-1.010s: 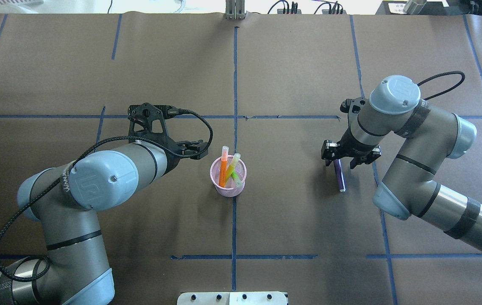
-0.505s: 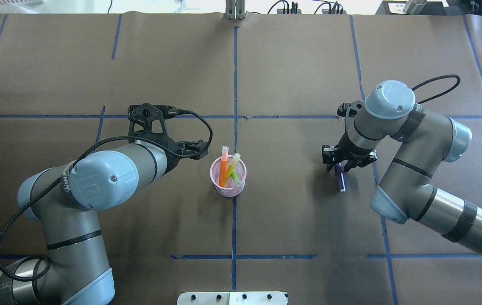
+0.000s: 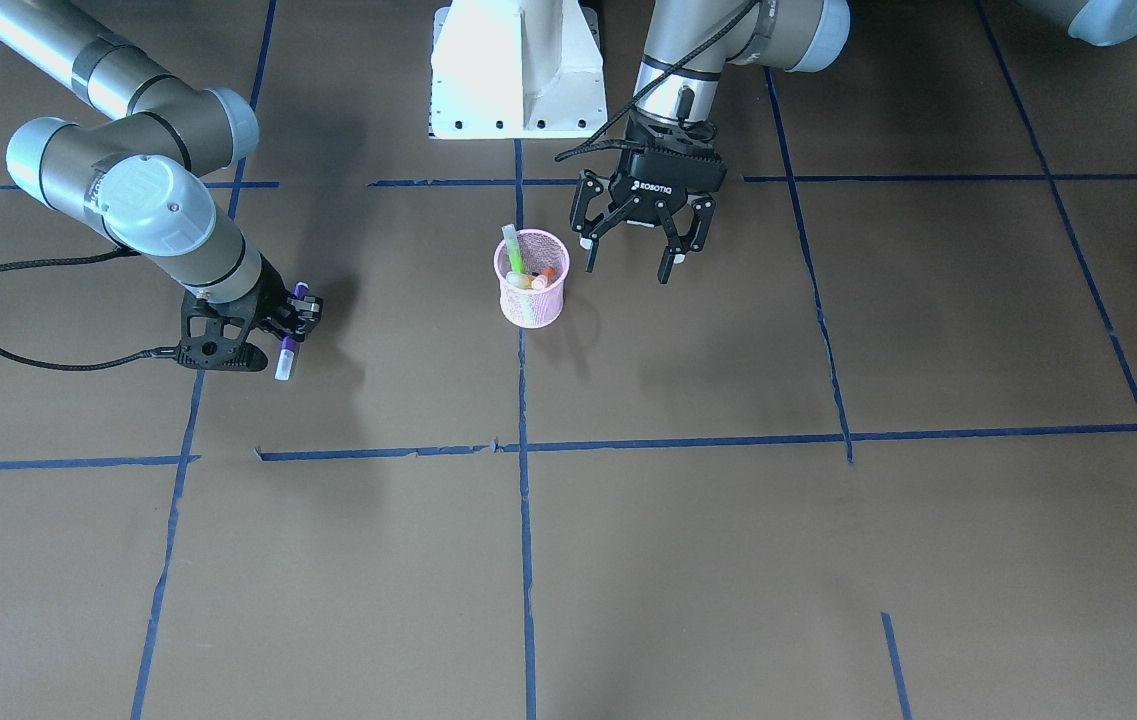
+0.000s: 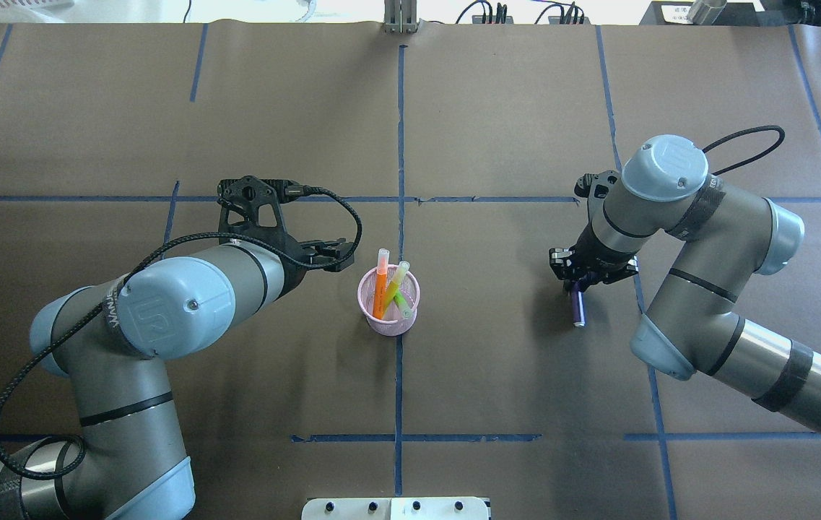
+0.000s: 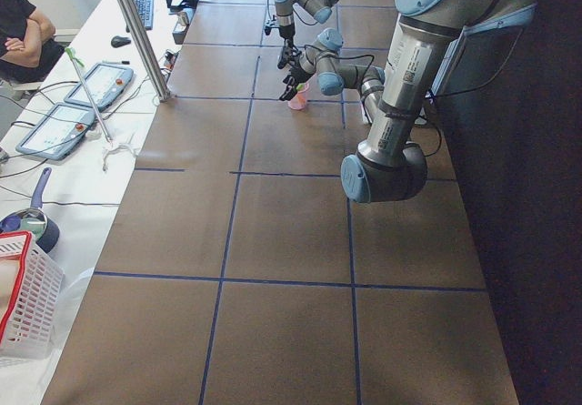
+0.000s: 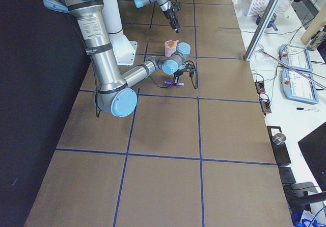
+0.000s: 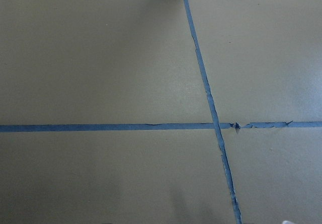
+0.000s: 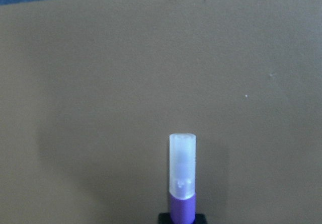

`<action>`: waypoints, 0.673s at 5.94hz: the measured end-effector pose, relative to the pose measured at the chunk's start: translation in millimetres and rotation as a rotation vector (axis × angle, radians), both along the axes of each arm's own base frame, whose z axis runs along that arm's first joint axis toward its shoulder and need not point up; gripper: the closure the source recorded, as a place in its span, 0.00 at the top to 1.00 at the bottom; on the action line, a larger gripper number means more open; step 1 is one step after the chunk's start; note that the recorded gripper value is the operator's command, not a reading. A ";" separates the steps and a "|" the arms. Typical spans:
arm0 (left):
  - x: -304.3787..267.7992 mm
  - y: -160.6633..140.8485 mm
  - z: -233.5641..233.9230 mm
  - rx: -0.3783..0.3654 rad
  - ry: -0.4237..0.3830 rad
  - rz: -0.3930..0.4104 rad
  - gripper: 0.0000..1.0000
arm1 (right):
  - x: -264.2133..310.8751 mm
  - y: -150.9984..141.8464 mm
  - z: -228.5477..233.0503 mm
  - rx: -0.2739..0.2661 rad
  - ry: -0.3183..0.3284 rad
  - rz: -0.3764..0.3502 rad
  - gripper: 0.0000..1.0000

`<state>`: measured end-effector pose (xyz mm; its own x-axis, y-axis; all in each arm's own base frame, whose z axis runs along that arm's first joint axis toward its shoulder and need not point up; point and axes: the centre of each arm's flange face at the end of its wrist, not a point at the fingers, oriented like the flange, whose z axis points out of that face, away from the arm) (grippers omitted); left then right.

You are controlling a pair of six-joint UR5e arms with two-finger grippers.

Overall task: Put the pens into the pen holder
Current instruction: 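Carry the purple marker over the cup and release it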

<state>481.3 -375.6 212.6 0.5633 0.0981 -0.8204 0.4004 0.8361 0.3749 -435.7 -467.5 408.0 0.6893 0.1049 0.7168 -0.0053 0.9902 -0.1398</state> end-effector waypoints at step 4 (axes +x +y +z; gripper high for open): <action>1.3 -0.2 7.4 -0.001 -0.015 0.003 0.85 | -26.0 26.8 -152.0 0.277 -0.104 0.159 0.00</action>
